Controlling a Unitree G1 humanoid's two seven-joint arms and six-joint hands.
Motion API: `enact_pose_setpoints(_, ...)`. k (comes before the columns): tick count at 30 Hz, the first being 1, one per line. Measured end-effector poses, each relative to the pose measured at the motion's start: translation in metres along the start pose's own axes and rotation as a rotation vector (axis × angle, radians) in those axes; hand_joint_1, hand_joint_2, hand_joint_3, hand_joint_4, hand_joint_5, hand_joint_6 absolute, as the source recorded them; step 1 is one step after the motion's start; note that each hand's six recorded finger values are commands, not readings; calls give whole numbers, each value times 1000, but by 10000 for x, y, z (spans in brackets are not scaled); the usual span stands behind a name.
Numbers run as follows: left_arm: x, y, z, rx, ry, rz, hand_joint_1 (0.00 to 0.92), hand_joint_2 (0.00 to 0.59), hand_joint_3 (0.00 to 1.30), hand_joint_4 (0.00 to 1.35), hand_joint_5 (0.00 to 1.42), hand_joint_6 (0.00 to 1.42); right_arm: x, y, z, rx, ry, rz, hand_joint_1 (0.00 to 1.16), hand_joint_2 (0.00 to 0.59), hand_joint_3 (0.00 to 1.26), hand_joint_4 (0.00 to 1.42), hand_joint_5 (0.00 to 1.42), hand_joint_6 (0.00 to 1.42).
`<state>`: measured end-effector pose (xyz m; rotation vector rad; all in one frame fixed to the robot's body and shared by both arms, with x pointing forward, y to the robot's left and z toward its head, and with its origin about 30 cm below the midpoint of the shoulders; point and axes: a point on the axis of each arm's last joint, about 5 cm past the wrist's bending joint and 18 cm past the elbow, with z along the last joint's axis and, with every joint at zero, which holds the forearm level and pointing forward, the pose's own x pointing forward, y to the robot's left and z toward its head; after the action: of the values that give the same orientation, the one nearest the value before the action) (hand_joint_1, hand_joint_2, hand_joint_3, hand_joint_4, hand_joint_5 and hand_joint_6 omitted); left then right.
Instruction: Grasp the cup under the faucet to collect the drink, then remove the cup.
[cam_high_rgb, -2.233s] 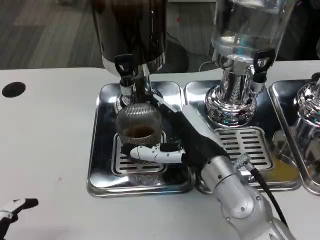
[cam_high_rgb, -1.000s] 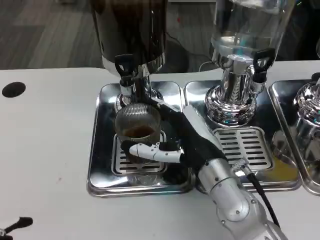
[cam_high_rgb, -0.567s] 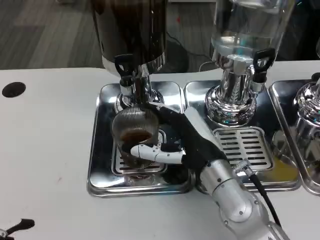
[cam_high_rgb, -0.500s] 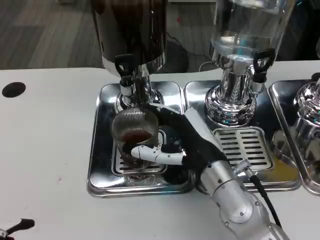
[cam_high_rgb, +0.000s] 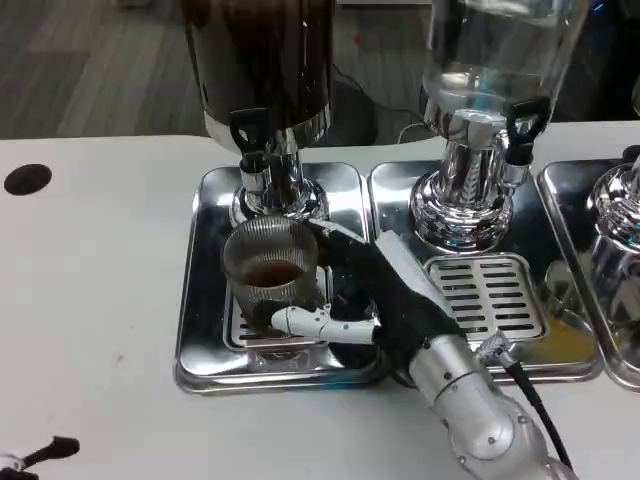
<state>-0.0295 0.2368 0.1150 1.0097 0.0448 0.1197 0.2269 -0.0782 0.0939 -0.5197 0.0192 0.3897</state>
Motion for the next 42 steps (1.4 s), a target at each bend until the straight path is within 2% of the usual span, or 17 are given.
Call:
enact_pose_setpoints(3, -1, -1, 0, 0, 1, 0, 3, 127, 390, 322, 407, 618, 3, 19, -17, 5, 8, 2, 653, 80, 193, 194, 197, 22)
enact_pose_setpoints(8, -2, -2, -1, -1, 2, -1, 3, 127, 390, 329, 408, 618, 13, 59, -3, 32, 7, 9, 653, 79, 194, 185, 197, 24)
enact_pose_setpoints(16, -10, -7, -10, -2, 9, -13, 3, 128, 394, 332, 414, 618, 21, 94, -21, 46, 21, 18, 647, 87, 121, 112, 184, 25)
enact_pose_setpoints(23, -19, -16, -25, -3, 20, -27, 3, 129, 398, 332, 418, 618, 38, 96, -9, 69, 16, 18, 661, 90, 101, 99, 183, 22)
enact_pose_setpoints(35, 8, -21, -44, 1, 37, -57, 4, 132, 411, 345, 424, 618, 65, 76, -36, 126, 14, 4, 665, 92, 122, 144, 208, 58)
enact_pose_setpoints(42, 61, -17, -59, 5, 36, -64, 6, 134, 412, 347, 425, 627, 85, 57, -33, 142, -5, 1, 665, 92, 138, 157, 214, 63)
